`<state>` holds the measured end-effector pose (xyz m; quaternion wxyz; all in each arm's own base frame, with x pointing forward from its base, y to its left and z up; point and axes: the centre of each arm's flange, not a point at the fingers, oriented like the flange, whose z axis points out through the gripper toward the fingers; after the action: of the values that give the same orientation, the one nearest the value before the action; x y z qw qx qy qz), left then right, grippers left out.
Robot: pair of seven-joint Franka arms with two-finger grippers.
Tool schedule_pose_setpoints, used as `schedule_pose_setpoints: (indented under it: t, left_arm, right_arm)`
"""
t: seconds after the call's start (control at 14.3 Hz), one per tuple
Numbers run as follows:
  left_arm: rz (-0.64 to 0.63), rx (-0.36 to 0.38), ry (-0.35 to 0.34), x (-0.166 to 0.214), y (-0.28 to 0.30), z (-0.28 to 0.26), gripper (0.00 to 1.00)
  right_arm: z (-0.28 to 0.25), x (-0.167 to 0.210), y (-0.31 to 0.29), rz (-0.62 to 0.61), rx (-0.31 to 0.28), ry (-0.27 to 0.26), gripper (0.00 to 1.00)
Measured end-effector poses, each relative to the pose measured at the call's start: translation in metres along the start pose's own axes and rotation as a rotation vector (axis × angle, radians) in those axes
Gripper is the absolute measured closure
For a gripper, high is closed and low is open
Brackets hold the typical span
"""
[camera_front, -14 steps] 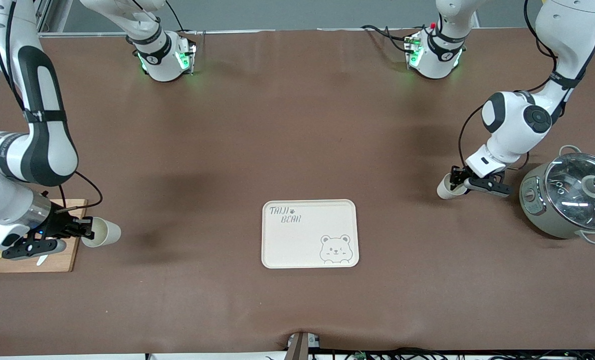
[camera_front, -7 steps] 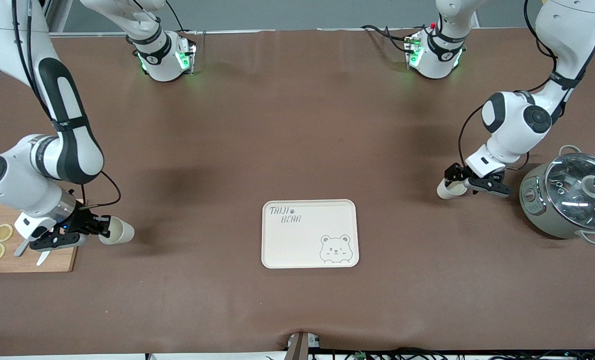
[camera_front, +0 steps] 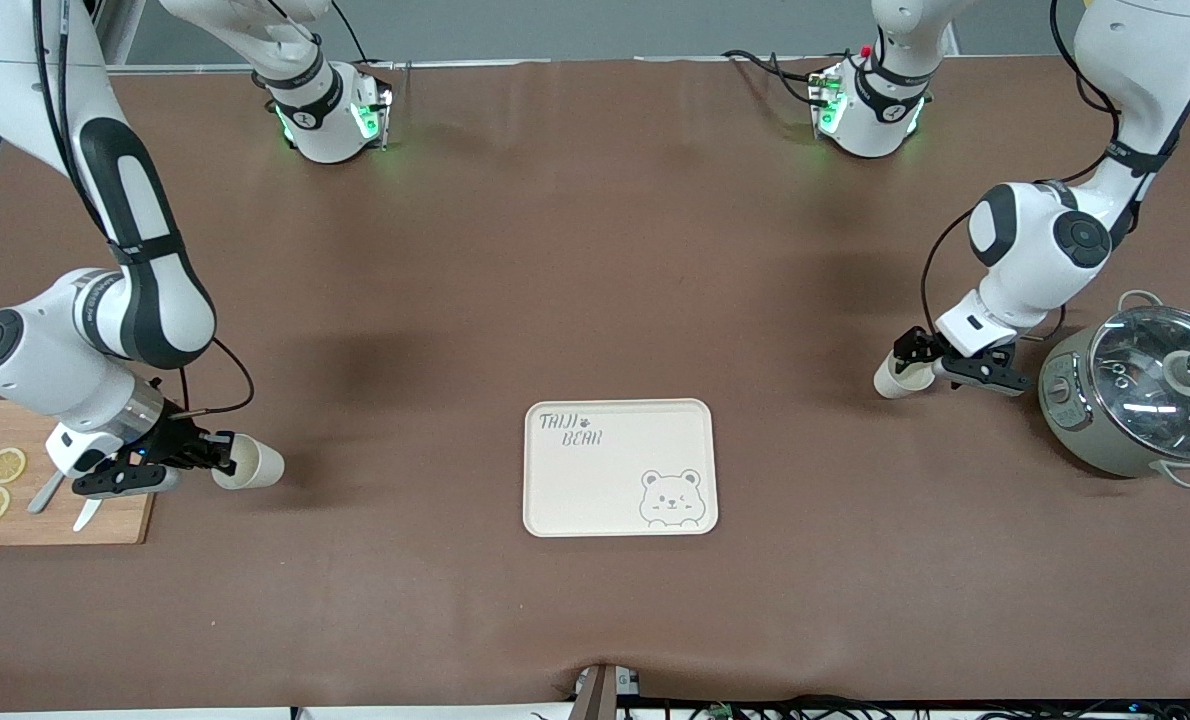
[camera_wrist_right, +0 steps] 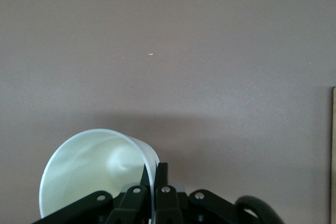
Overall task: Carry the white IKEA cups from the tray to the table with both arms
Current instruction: 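Lower both cups onto the table beside the pot and board, then open both grippers and lift them away from the cups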
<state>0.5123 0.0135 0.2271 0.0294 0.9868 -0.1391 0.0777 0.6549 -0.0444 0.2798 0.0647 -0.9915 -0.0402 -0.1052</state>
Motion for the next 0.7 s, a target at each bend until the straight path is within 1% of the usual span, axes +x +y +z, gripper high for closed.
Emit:
schedule_pose_setpoints:
  t: [0.21,0.56,0.7]
  left_arm:
    - [0.006,0.031,-0.04,0.014,-0.007,-0.03,0.0]
    - [0.007,0.062,-0.165,0.049,-0.015,-0.101,0.0]
    - [-0.006,0.067,-0.197,0.068,-0.015,-0.133,0.0]
  right_arm:
    - [0.012,-0.007,-0.01,-0.014,-0.018,0.028,0.96]
    - [0.032,-0.014,-0.019,-0.027,-0.029,0.034,0.96]
    - [0.038,-0.014,-0.02,-0.029,-0.034,0.041,0.96]
